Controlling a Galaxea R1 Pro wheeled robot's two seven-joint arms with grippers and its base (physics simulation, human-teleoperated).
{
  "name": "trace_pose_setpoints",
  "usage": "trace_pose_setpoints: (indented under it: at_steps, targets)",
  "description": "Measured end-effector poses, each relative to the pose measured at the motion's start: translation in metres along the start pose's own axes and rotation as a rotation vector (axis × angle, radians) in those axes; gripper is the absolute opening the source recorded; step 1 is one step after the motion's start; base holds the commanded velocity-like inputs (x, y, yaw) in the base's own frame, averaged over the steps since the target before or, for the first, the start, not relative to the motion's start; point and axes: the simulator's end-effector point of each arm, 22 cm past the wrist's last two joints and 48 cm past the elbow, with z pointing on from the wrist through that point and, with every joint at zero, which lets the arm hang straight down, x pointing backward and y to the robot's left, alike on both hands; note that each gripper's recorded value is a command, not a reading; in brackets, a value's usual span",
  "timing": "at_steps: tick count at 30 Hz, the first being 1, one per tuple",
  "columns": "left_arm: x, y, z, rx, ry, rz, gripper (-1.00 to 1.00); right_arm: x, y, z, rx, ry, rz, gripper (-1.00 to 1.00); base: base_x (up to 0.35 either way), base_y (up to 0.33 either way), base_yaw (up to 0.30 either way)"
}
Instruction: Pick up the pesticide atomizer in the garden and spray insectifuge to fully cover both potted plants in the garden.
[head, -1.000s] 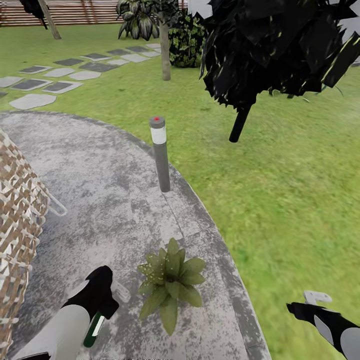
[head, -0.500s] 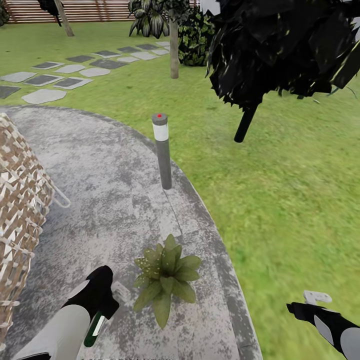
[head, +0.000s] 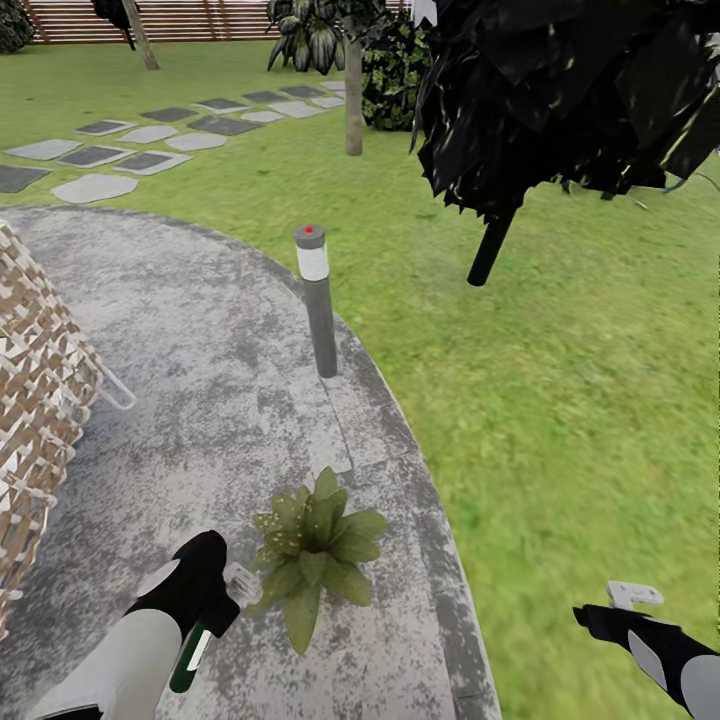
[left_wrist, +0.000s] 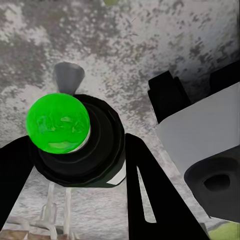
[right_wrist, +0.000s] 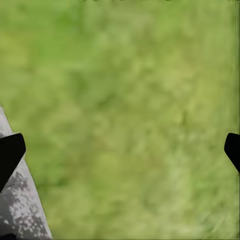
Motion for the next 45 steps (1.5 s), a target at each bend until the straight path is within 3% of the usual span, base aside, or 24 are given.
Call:
trace_pose_setpoints:
  at_steps: [10, 15, 30, 45]
  targets:
    - [0.000, -0.001, 0.002, 0.004, 0.003, -0.001, -1.00, 0.003, 0.000, 0.002, 0.001, 0.006, -0.001, 1.00, 0.000, -0.018, 0.174]
    - [-0.007, -0.012, 0.001, 0.016, -0.005, 0.009, -1.00, 0.003, 0.000, 0.002, 0.000, 0.007, -0.002, 1.00, 0.000, 0.000, 0.024]
    - [-0.008, -0.013, 0.001, 0.016, -0.007, 0.011, -1.00, 0.002, 0.000, 0.002, -0.002, 0.004, -0.002, 1.00, 0.000, 0.000, 0.000]
    - [-0.008, -0.012, -0.001, 0.013, -0.011, 0.009, -1.00, 0.000, 0.000, 0.000, -0.002, 0.000, -0.001, 1.00, 0.000, 0.000, -0.222]
